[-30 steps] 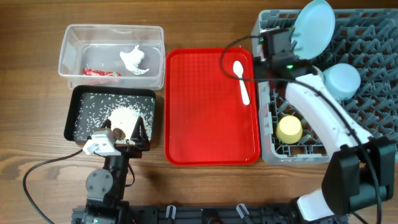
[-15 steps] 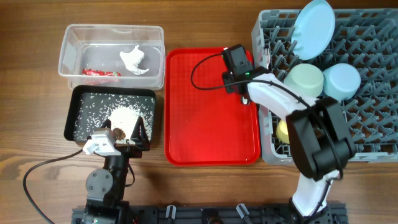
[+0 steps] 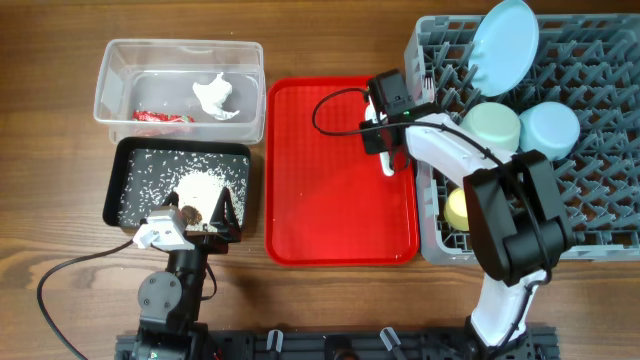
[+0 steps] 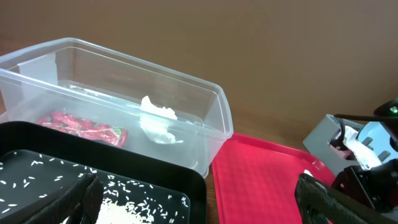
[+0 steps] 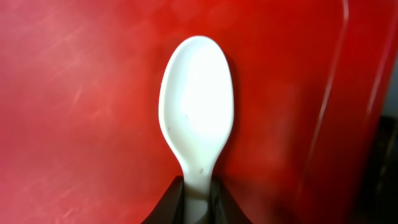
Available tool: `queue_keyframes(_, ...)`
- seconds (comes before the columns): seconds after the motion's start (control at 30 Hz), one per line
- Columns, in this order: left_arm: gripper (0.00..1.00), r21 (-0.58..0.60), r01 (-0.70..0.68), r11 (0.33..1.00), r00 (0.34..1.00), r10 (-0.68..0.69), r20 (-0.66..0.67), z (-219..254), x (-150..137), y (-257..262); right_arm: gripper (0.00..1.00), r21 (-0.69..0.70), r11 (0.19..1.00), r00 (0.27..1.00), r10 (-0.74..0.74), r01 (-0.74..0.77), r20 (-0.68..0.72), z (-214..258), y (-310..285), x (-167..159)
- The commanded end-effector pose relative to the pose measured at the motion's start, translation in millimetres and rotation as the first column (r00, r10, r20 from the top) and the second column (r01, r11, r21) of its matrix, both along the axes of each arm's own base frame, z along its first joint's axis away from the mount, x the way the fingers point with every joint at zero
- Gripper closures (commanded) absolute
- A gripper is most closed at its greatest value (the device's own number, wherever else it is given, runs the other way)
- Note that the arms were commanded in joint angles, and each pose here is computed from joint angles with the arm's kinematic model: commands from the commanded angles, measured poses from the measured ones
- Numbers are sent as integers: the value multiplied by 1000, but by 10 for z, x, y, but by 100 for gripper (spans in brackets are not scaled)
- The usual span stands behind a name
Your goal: Sort waste into correct bins and load items into the dishwasher rack
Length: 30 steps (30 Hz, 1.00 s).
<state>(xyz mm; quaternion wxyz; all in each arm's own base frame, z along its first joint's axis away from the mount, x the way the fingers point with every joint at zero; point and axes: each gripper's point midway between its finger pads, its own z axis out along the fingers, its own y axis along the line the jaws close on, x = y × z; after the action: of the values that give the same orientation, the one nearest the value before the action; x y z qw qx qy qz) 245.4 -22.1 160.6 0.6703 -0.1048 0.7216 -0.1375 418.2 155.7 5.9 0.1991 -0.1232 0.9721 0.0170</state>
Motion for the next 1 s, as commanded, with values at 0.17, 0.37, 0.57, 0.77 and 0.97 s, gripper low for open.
queue_keyframes(0.17,0,16,0,1000,1000,0,3,-8,-1,7,89,52,991,936,-132,122,326,1539,-421,136)
queue_keyframes(0.37,0,16,0,1000,1000,0,3,-8,-1,7,89,26,971,923,-234,238,305,1375,-1088,318)
queue_keyframes(0.57,0,16,0,1000,1000,0,3,-7,-1,7,46,32,991,947,-130,126,295,1630,-912,92)
queue_keyframes(0.77,0,16,0,1000,1000,0,3,-8,-1,7,0,352,910,848,2,-221,529,3155,-338,-758)
queue_keyframes(0.97,0,16,0,1000,1000,0,3,-8,-1,7,0,379,888,861,37,-262,508,3364,-429,-1715)
